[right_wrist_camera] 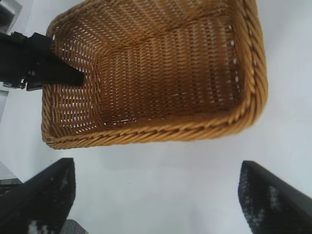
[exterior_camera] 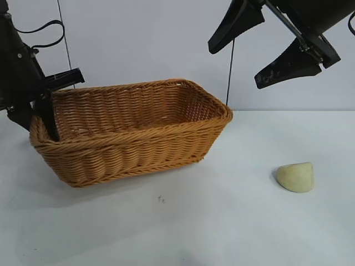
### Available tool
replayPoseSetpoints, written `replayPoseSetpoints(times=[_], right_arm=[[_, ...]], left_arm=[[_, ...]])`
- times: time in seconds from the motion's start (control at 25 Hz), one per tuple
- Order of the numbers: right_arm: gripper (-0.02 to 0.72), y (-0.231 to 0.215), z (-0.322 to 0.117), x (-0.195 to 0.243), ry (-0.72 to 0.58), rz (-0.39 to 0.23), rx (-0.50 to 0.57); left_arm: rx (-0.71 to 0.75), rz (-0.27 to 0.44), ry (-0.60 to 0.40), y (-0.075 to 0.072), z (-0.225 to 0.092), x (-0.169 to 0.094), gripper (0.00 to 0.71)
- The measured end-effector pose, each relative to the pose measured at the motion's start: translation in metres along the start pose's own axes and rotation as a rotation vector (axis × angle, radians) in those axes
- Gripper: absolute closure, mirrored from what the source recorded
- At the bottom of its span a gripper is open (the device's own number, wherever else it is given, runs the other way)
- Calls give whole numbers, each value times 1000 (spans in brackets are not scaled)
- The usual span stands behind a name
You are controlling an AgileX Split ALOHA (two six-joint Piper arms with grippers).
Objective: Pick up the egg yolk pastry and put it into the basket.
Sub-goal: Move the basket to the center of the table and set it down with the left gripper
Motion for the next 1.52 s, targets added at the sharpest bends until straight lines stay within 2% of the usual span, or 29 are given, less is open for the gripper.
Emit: replayPoseSetpoints(times=[0.2,0.72,1.0,1.04,1.12,1.24,1.28,1.36,1.52], right_arm=[[80,0,0,0,1,-2,-2],[80,-2,-1,0,5,-11,-12],[80,-2,-1,1,6,-11,-11],[80,-2,-1,1,6,-12,-12],[80,-2,-1,1,6,-12,-12],[80,-2,-1,0,5,-12,-12],[80,-2,-1,0,5,-12,-12],[80,-2,-1,0,5,-12,-12],[80,-2,-1,0,5,-12,-12]], left_arm=[[42,0,-2,-9,-1,7,574],[13,42,62,9,4,60,574],[13,42,63,9,4,60,563],[13,43,64,9,4,61,532],[11,44,71,10,4,63,410],[10,46,82,10,2,64,149],[10,47,88,10,1,64,105],[10,48,98,10,-1,63,50],[15,46,96,9,-2,57,22]])
Point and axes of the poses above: a point on each arm's last joint axis where the gripper is mounted, x pointing out along that axis toward the gripper, y along the wrist's bending axis when the last joint is at zero, z = x × y, the point moved 7 cm from there along x, pointing out along that axis toward the gripper, and after that the axes turned 1 degree about x, right-handed, at the moved point
